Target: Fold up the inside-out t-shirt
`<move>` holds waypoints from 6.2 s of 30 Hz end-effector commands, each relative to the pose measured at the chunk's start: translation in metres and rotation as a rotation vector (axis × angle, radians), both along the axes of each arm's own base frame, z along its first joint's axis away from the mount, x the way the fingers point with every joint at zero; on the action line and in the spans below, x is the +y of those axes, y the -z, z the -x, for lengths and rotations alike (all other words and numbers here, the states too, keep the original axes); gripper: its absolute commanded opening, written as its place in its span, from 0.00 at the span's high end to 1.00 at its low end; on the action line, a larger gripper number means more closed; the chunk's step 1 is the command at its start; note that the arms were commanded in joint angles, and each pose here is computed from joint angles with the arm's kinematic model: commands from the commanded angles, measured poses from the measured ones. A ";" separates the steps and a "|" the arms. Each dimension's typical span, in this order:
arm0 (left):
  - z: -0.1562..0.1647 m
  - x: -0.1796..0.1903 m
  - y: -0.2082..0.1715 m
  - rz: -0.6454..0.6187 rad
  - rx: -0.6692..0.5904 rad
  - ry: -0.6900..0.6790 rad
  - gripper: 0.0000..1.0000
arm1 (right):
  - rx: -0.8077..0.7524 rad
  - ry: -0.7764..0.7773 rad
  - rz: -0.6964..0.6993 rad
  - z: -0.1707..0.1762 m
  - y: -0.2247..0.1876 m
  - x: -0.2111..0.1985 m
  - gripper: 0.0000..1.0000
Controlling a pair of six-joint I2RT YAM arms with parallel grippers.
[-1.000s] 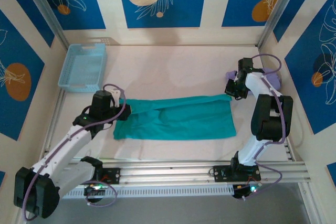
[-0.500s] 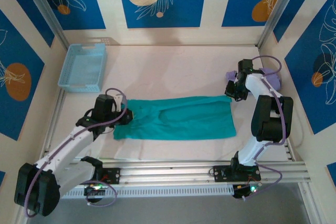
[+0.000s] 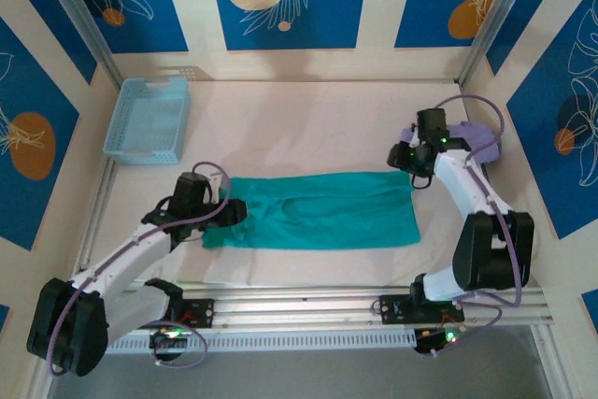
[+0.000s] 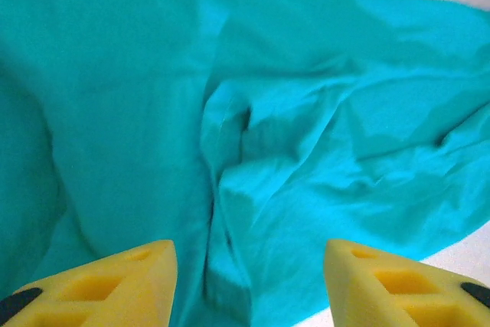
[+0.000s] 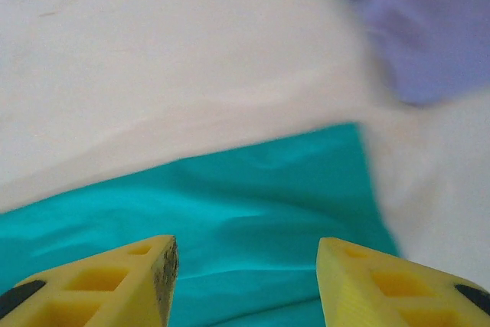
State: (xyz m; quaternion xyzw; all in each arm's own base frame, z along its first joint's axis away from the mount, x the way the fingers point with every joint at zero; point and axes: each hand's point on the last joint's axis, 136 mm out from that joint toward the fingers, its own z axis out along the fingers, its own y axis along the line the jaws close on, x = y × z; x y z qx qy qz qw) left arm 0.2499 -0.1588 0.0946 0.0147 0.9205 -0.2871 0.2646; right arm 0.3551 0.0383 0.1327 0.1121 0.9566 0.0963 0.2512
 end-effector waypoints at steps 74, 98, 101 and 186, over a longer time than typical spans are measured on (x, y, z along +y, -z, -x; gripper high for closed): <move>0.011 -0.016 0.041 0.009 0.190 0.021 0.41 | 0.380 -0.582 -0.545 0.162 0.068 0.318 0.59; 0.016 -0.007 0.072 -0.057 0.221 0.013 0.42 | 0.384 -0.508 -0.412 0.144 0.089 0.308 0.83; 0.016 -0.006 0.073 -0.063 0.224 0.011 0.42 | 0.375 -0.521 -0.413 0.146 0.084 0.307 0.92; -0.028 -0.003 0.078 -0.146 0.104 -0.027 1.00 | 0.196 -0.614 -0.332 0.109 0.062 0.307 0.66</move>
